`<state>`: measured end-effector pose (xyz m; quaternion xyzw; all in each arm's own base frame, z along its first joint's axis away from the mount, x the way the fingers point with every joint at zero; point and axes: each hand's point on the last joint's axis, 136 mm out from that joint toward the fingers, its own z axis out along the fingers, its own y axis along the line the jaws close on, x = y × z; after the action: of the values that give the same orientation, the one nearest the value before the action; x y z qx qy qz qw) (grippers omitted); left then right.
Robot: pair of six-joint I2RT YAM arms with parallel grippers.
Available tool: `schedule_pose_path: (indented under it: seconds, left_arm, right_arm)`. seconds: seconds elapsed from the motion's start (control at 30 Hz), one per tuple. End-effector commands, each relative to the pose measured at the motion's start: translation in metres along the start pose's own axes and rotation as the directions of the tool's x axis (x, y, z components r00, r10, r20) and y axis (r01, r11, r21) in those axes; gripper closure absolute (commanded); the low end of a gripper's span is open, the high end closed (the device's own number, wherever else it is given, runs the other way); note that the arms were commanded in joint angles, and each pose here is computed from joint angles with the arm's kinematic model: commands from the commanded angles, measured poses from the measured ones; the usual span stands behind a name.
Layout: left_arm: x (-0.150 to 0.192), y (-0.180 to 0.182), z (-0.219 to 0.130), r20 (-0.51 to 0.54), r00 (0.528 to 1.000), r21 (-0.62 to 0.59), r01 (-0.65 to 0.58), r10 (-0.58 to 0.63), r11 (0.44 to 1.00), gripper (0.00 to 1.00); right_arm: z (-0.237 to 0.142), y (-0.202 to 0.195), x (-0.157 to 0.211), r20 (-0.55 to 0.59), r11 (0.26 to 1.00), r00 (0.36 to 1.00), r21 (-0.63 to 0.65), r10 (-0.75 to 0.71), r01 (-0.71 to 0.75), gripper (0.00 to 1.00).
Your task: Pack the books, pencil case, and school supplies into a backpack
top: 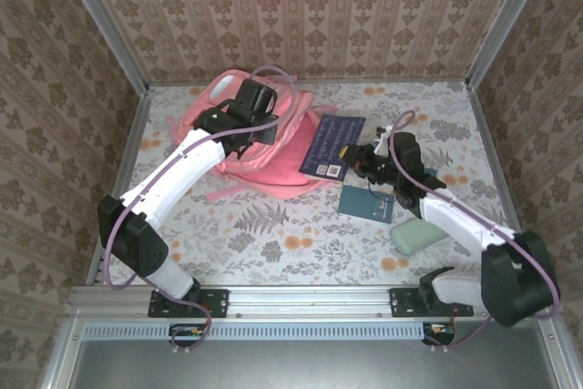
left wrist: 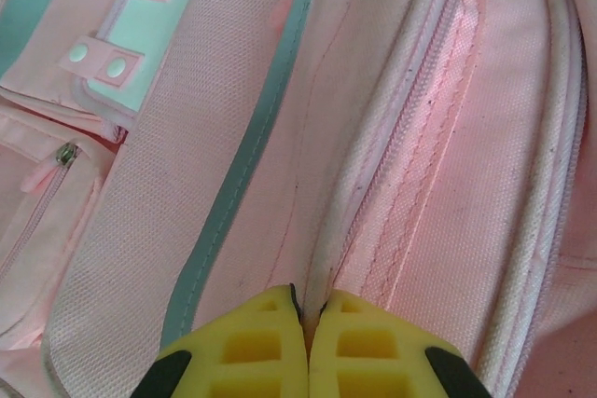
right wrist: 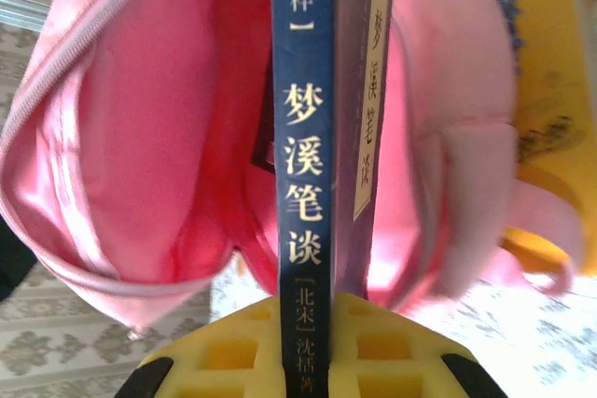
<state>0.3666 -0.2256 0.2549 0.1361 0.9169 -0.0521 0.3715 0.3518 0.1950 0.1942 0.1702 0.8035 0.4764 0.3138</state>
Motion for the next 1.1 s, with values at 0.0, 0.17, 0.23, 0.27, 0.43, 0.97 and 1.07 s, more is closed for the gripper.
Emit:
schedule_pose_path:
  seconds: [0.0, 0.17, 0.23, 0.27, 0.43, 0.97, 1.07]
  left_arm:
    - [-0.034, 0.001, -0.038, 0.118, 0.984, 0.063, 0.123, -0.13, 0.99, 1.0]
    - [-0.037, 0.0, -0.042, 0.121, 0.981, 0.082, 0.144, -0.153, 0.986, 1.0]
    - [-0.037, -0.002, -0.041, 0.117, 0.979, 0.097, 0.153, -0.164, 0.983, 1.0]
    - [-0.037, -0.002, -0.042, 0.116, 0.978, 0.101, 0.159, -0.17, 0.982, 1.0]
    - [-0.038, -0.005, -0.045, 0.12, 0.975, 0.124, 0.174, -0.189, 0.977, 1.0]
    - [-0.026, 0.018, -0.044, 0.107, 0.963, 0.108, 0.237, -0.248, 0.966, 1.0]
    - [-0.02, 0.027, -0.039, 0.096, 0.96, 0.084, 0.254, -0.261, 0.964, 1.0]
  right_arm:
    - [0.017, 0.059, -0.015, 0.004, 0.978, 1.0, -0.209, 0.011, -0.01, 1.0]
    - [0.07, 0.081, 0.002, -0.069, 0.969, 0.997, -0.243, 0.019, -0.035, 1.0]
    - [0.093, 0.086, 0.008, -0.072, 0.969, 0.997, -0.244, 0.023, -0.04, 1.0]
    - [0.103, 0.087, 0.01, -0.075, 0.969, 0.997, -0.244, 0.033, -0.05, 1.0]
    - [0.167, 0.071, 0.016, -0.071, 0.969, 0.989, -0.201, 0.132, -0.144, 1.0]
    - [0.213, 0.038, 0.034, -0.149, 0.997, 0.986, 0.025, 0.08, -0.077, 0.31]
    - [0.193, 0.036, 0.034, -0.168, 0.998, 0.985, 0.056, 0.049, -0.04, 0.3]
